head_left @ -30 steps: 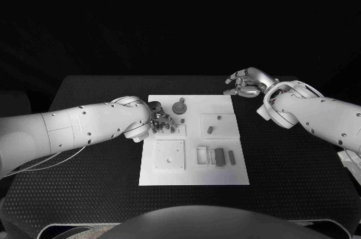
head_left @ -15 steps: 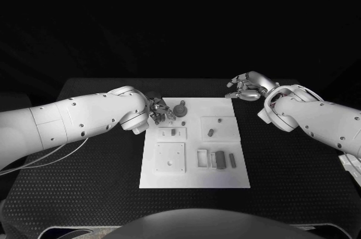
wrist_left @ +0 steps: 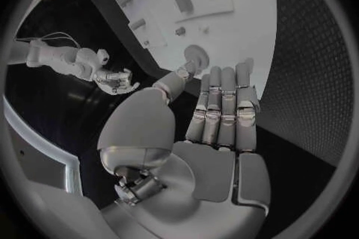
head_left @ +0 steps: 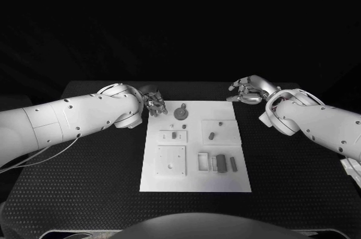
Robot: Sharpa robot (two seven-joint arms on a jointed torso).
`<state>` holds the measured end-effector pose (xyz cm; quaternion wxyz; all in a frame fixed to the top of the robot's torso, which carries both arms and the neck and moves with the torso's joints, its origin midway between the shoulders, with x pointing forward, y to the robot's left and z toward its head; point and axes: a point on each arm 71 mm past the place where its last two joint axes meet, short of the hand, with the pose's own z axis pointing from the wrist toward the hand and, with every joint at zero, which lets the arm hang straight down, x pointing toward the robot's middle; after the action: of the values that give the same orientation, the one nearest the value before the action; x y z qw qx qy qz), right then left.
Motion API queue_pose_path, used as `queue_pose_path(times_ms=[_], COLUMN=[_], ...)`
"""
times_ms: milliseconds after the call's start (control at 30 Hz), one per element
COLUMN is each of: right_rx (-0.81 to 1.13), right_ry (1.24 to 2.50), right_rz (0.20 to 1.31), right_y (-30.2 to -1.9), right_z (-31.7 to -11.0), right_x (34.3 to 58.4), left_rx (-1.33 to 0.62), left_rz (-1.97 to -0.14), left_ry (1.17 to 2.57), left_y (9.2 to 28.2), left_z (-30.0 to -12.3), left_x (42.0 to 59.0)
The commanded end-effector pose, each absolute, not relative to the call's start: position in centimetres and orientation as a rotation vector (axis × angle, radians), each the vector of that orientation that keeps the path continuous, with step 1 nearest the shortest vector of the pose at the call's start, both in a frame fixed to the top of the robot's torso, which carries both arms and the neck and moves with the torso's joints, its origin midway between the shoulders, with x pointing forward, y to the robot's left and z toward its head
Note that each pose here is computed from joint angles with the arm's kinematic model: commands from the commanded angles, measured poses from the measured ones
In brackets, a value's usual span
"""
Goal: Assemble the parts on the task board
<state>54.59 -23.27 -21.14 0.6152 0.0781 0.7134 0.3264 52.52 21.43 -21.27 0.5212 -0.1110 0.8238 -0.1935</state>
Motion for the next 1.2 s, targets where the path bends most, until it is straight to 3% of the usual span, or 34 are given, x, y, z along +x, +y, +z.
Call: queue_pose_path(times_ms=[33,600,1200], right_rx=[0.171,0.171,0.173], right_ry=[1.638,1.636,1.639], right_rz=[0.765,0.764,0.762], right_y=[-23.2,-23.3,-23.3], right_z=[-21.1,-21.1,-21.2], right_x=[54.5,54.6,54.6], left_rx=[-0.101,-0.001,-0.069], left_rz=[-0.489,-0.627,-0.348], left_ry=[1.852,1.702,1.855], left_y=[20.7,19.6,22.3], left_z=[-20.4,-22.2,-23.6], left_x=[52.9,52.8,54.4])
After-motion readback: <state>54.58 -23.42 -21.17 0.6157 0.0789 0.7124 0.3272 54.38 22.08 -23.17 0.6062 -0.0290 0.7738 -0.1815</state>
